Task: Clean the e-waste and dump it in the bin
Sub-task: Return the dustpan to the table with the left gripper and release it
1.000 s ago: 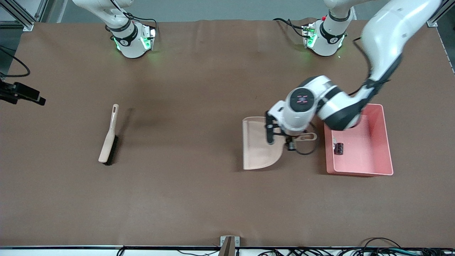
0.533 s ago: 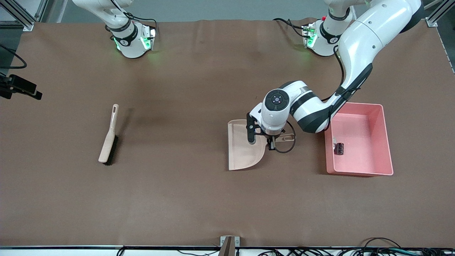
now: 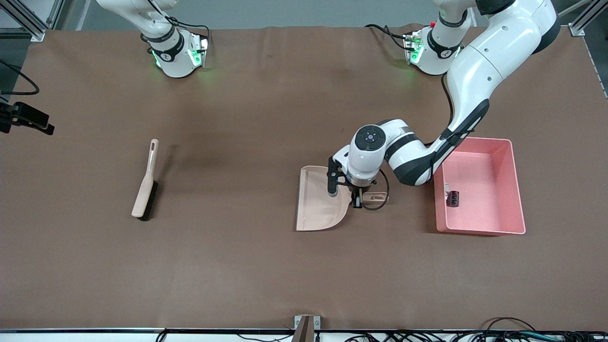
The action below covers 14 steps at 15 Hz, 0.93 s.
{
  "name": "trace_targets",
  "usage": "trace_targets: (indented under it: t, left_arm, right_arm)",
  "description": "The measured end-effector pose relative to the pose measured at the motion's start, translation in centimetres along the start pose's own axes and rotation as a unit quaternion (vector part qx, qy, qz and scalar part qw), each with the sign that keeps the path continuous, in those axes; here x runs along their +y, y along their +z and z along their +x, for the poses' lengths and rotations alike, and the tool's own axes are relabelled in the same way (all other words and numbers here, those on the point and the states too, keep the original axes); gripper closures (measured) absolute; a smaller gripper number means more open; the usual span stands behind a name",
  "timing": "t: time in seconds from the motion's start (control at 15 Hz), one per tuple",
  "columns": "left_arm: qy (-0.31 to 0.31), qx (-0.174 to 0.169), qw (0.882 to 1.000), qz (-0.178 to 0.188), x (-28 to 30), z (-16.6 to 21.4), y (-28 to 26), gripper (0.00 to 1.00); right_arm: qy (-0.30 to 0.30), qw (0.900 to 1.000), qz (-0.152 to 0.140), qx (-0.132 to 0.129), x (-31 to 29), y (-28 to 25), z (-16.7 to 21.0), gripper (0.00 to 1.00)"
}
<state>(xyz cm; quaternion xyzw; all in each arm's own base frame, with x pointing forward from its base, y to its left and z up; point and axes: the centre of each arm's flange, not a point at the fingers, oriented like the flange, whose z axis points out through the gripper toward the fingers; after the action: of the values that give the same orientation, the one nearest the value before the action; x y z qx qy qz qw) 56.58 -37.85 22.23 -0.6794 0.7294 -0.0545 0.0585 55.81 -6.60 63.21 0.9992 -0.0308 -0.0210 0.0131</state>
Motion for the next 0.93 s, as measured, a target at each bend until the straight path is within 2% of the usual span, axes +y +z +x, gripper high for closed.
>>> trace_targets:
  t: [0.2,0.33,0.47,0.53,0.73,0.8,0.93]
  left_arm:
    - [-0.004,0.002,1.000,0.004,-0.5,-0.3,-0.2,0.32]
    - [-0.026,-0.008,1.000,-0.001,-1.4,-1.2,-1.3,0.15]
    - [-0.083,-0.039,0.995,-0.029,-3.2,-2.9,-4.3,0.00]
    - [-0.118,-0.065,0.990,-0.039,-4.5,-4.4,-6.5,0.00]
    - [-0.229,-0.133,0.963,-0.050,-7.6,-9.5,-12.9,0.00]
    - [-0.272,-0.151,0.949,-0.052,-7.5,-10.0,-14.7,0.00]
    - [-0.358,-0.169,0.917,-0.052,-6.1,-9.1,-18.8,0.00]
  right_arm:
    - [0.003,1.000,0.001,0.009,0.3,-0.8,0.0,0.00]
    - [-0.001,1.000,0.013,0.015,-0.3,-1.3,0.0,0.00]
    - [-0.003,1.000,0.023,0.018,-0.7,-1.6,0.0,0.00]
    - [-0.004,1.000,0.023,0.019,-0.7,-1.7,0.0,0.00]
    - [-0.004,1.000,0.011,0.019,-0.5,-1.8,0.0,0.00]
    - [-0.004,1.000,0.001,0.019,-0.5,-1.8,0.0,0.00]
    - [-0.005,1.000,0.000,0.019,-0.6,-1.8,0.0,0.00]
